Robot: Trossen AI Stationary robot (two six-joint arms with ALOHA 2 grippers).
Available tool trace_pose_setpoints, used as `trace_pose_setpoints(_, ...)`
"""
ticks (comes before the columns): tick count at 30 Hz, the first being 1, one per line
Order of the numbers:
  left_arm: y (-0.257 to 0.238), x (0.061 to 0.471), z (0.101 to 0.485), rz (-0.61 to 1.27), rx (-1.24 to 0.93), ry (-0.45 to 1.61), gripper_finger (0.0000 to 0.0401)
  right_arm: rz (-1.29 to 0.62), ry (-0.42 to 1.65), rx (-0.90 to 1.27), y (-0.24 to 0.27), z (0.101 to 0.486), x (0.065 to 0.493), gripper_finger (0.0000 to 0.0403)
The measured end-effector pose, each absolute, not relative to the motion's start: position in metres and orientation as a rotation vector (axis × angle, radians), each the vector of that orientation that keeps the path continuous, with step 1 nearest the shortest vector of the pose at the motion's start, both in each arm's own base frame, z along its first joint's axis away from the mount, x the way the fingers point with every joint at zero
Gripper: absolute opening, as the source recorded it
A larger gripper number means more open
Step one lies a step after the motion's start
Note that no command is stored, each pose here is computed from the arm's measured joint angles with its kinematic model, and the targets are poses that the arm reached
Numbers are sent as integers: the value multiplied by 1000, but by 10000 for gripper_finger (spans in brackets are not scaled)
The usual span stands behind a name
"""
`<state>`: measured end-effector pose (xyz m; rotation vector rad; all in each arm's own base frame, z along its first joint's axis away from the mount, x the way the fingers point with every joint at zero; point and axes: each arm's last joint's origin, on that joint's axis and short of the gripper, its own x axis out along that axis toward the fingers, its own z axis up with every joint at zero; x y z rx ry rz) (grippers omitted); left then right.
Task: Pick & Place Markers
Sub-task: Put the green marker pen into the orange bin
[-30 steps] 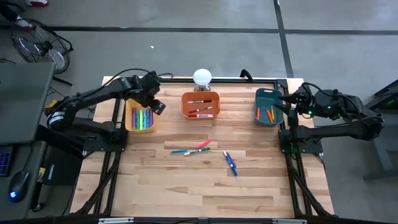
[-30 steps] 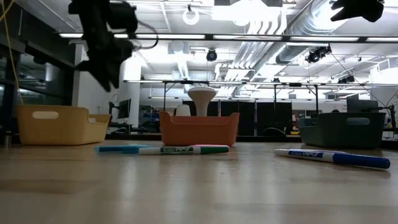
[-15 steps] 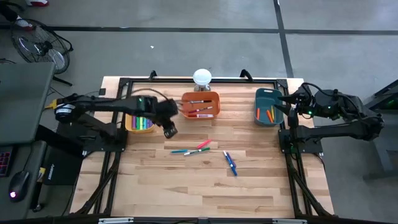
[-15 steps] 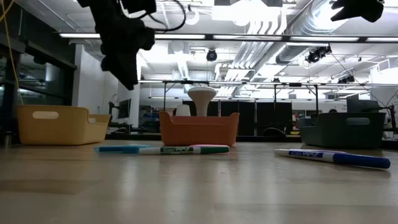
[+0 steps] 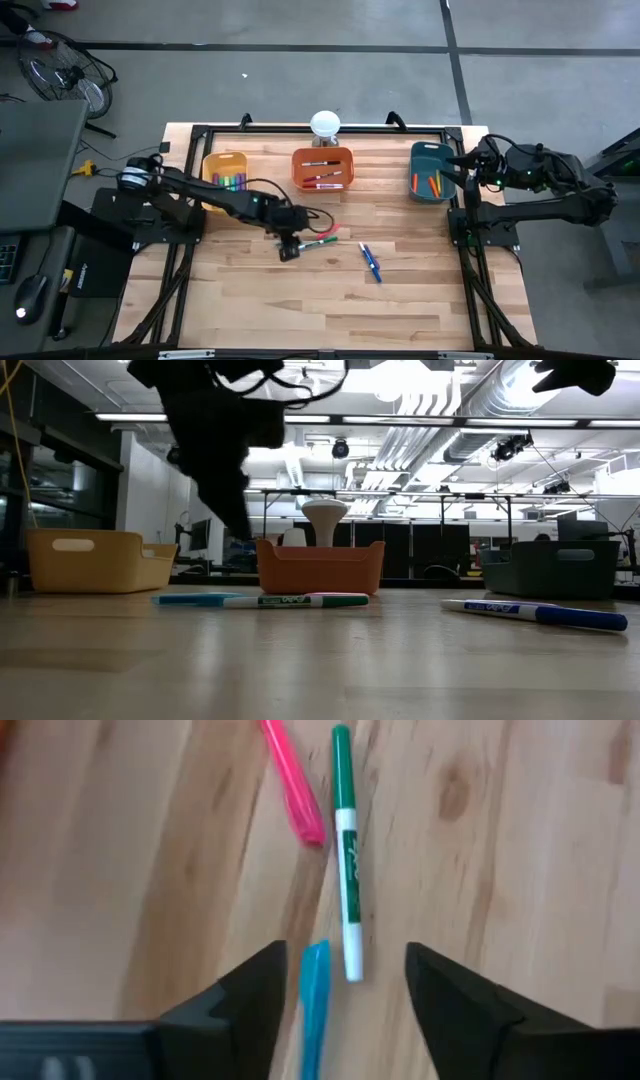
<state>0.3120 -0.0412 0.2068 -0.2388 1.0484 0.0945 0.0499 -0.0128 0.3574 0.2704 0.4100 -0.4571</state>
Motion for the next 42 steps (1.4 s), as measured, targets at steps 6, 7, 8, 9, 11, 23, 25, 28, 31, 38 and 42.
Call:
trace_pose_setpoints(6,-46,327,196,9,-337,1007,251,-453,412,266,-13,357,50,183)
trace_pose_setpoints(7,-46,329,193,10,-336,1008,254,-453,411,266,-13,357,50,183)
trace_pose_setpoints(8,-47,332,193,17,-330,1006,255,-453,412,266,-13,357,50,183)
trace_pose_setpoints(9,-48,334,193,25,-317,1007,256,-453,412,266,-13,357,50,183)
trace_pose_setpoints(11,-49,339,194,35,-295,1008,256,-451,413,266,-13,357,50,183)
trace_pose_setpoints(23,-50,358,179,87,-222,1107,256,-430,438,277,-12,355,49,183)
trace_pose_setpoints(25,-50,361,179,83,-225,1091,256,-430,438,277,-12,355,49,183)
trace_pose_setpoints(28,-51,364,173,85,-224,1095,257,-431,438,276,-12,355,49,183)
trace_pose_setpoints(31,-50,363,164,106,-210,1133,257,-431,438,276,-12,355,49,183)
trace_pose_setpoints(38,-52,366,151,134,-183,1158,257,-432,438,275,-12,355,49,183)
trace_pose_setpoints(42,-55,366,148,159,-147,1158,257,-433,441,274,-12,355,49,183)
